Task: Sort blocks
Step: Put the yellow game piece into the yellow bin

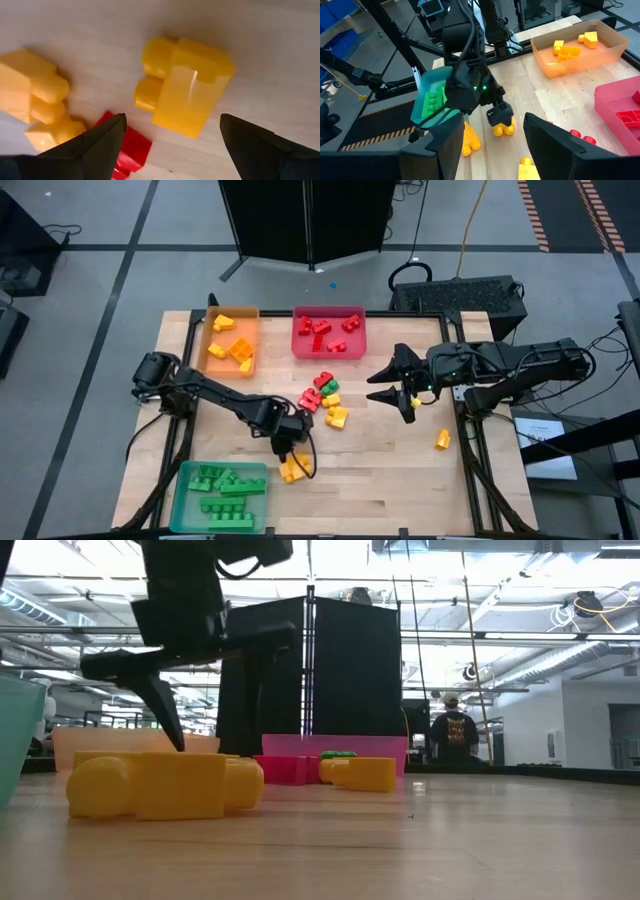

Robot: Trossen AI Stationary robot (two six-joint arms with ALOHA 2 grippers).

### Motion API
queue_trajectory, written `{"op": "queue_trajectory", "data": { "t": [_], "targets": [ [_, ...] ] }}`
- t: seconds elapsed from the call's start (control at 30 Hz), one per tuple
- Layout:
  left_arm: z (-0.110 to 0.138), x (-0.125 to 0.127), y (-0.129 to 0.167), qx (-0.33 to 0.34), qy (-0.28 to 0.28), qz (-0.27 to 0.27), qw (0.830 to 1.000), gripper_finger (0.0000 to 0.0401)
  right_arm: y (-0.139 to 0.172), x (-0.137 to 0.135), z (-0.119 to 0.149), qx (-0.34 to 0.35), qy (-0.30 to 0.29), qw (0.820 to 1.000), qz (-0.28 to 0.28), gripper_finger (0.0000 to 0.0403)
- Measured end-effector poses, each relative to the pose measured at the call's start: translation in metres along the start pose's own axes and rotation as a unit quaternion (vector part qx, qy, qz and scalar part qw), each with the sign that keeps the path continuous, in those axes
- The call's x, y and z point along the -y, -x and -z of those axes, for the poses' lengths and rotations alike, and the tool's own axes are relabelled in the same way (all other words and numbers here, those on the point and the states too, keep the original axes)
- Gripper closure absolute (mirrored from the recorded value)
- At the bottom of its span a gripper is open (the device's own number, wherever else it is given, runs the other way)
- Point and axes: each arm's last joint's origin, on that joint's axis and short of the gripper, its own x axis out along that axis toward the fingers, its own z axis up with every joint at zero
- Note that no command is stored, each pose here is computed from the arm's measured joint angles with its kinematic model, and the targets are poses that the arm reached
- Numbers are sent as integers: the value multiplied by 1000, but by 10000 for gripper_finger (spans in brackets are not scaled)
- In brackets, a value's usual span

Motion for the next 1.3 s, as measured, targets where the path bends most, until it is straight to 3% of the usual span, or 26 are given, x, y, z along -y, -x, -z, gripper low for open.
{"op": "queue_trajectory", "data": {
  "t": [0.33,0.47,0.73,0.97,1.13,1.3],
  "targets": [
    [-3,5,-6,64,9,24,998,70,0,0,0,0,1,1000,0,202],
    [-10,0,-9,92,9,2,996,70,0,0,0,0,8,1000,0,202],
    [-16,-2,-36,80,12,22,996,70,0,0,0,-1,15,1000,0,202],
    [-8,-6,-48,82,64,29,994,71,0,1,3,-15,17,1000,7,202],
    [-2,-7,-50,94,112,53,988,94,0,1,3,-15,21,1000,6,202],
    [-3,-7,-50,107,116,55,986,129,0,1,3,-13,26,1000,6,202]
  ]
}}
